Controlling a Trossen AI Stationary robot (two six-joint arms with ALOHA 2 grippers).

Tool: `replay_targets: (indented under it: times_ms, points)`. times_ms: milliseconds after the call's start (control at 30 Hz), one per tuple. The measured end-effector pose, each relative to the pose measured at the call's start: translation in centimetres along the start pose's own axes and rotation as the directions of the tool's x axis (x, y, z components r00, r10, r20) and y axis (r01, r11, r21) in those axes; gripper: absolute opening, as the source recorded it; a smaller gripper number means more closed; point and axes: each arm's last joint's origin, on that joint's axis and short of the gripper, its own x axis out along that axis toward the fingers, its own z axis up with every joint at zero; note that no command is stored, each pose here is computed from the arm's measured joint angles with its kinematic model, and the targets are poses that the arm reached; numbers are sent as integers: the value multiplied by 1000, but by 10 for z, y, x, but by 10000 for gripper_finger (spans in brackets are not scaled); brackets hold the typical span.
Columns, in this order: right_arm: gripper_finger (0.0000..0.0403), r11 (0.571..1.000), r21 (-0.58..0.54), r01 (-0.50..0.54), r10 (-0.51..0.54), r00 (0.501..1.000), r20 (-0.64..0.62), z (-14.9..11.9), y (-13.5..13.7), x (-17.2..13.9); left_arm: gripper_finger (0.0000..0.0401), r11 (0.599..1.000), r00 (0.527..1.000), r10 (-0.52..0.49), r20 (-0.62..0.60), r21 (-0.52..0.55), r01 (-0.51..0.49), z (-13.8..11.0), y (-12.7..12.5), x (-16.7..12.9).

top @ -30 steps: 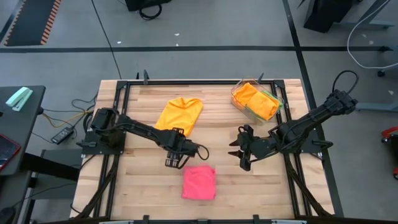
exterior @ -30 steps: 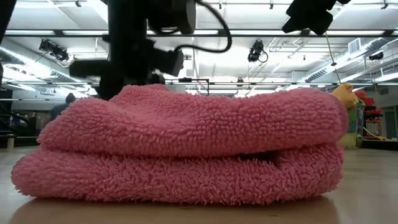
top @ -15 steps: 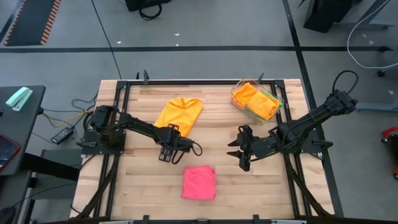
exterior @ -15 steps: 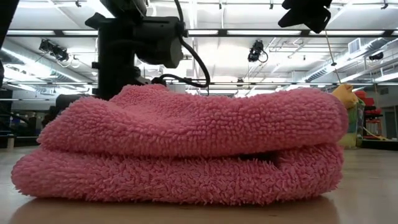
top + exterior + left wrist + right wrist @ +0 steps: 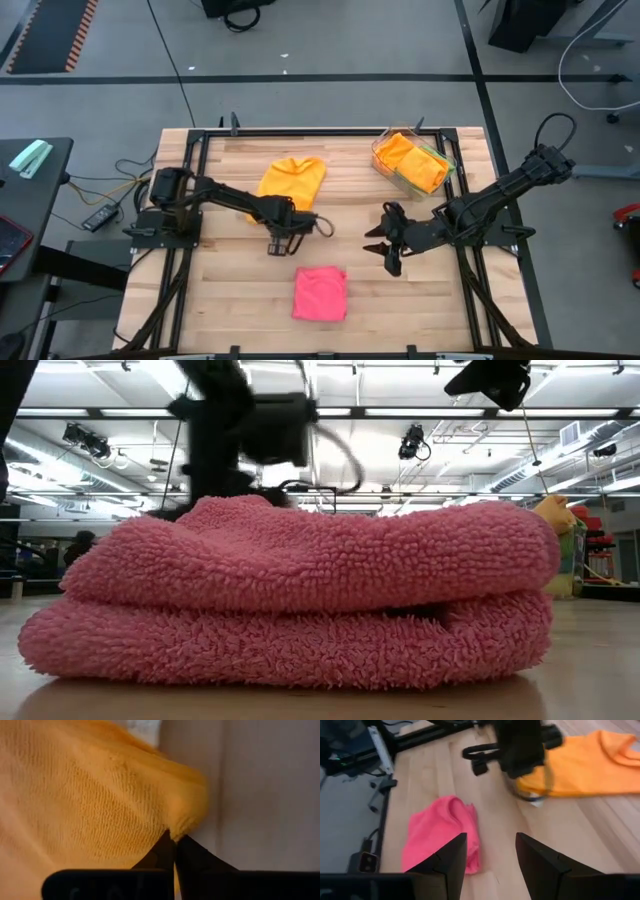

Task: Fold microfiber towels
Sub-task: Fold the orange towel

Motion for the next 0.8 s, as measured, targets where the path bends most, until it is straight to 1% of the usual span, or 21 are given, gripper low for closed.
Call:
replay_targets:
  times_ms: [100,167,267,333,433,500,600,667,733,800]
  points:
    - [177,999,-20,-37,38,999,10,2,3,1,9,994,993,-105,56,-35,107,15,1,-18]
    - [177,998,-54,-40,40,999,4,0,5,6,9,980,980,-184,81,-59,189,24,-1,-33]
    - [177,991,-131,-27,25,1000,-17,-6,10,21,7,945,939,-298,173,-85,316,40,-3,-56]
    - [177,981,-194,-26,24,1000,-17,-9,14,33,7,920,914,-349,207,-112,376,46,-2,-67]
    - [182,956,-291,-28,31,1000,3,-12,20,52,7,896,892,-378,247,-144,419,53,0,-76]
    - [192,939,-343,-31,32,999,-4,-15,21,66,7,880,880,-401,257,-159,447,54,0,-78]
    - [218,916,-398,-57,37,998,-59,-22,18,85,7,855,861,-430,272,-181,485,56,1,-79]
    - [238,898,-435,-67,38,997,-74,-24,16,93,7,843,849,-449,278,-184,506,56,0,-79]
    - [256,867,-495,-61,27,997,-76,-27,15,100,7,832,836,-465,292,-177,525,58,0,-80]
    - [270,825,-564,-28,-16,997,-72,-31,13,107,7,818,815,-487,313,-164,551,60,0,-81]
